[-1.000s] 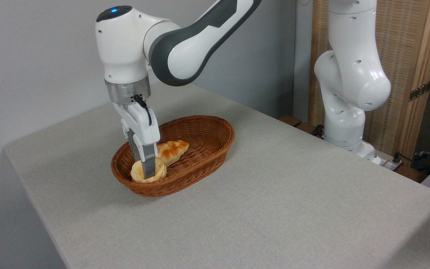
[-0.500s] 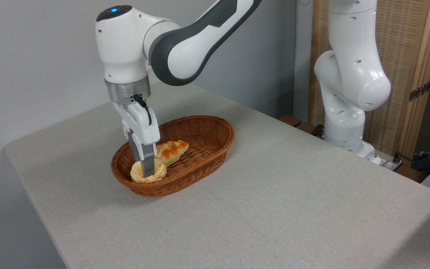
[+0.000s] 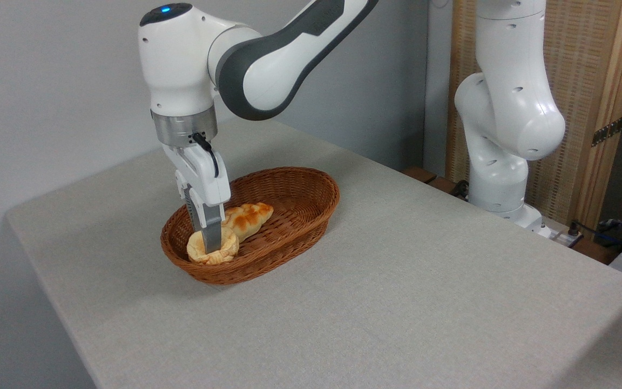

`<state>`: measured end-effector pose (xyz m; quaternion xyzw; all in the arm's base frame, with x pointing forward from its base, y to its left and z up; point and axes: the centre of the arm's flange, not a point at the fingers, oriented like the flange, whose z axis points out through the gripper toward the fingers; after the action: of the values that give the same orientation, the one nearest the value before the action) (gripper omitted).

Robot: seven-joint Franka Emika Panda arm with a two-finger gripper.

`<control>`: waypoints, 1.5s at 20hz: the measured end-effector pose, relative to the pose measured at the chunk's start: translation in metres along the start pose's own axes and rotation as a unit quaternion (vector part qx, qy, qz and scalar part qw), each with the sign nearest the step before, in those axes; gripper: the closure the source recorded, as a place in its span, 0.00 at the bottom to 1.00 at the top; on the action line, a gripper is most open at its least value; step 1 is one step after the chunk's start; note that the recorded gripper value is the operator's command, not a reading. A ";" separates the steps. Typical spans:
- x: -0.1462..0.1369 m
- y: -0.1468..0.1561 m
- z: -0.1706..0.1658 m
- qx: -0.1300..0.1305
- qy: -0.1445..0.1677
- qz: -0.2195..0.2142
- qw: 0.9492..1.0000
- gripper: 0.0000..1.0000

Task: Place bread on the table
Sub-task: 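Lift the bread roll out of the basket and move it beside the basket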

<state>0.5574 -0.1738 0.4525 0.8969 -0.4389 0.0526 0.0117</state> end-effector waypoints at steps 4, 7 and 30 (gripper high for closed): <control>-0.001 0.001 -0.010 0.004 0.007 -0.005 1.000 0.66; -0.002 0.002 -0.026 0.010 0.019 -0.014 1.000 0.64; -0.134 -0.110 -0.043 0.002 -0.005 -0.118 0.993 0.00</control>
<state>0.5586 0.0023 0.4838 0.9428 -0.3298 0.0469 0.0139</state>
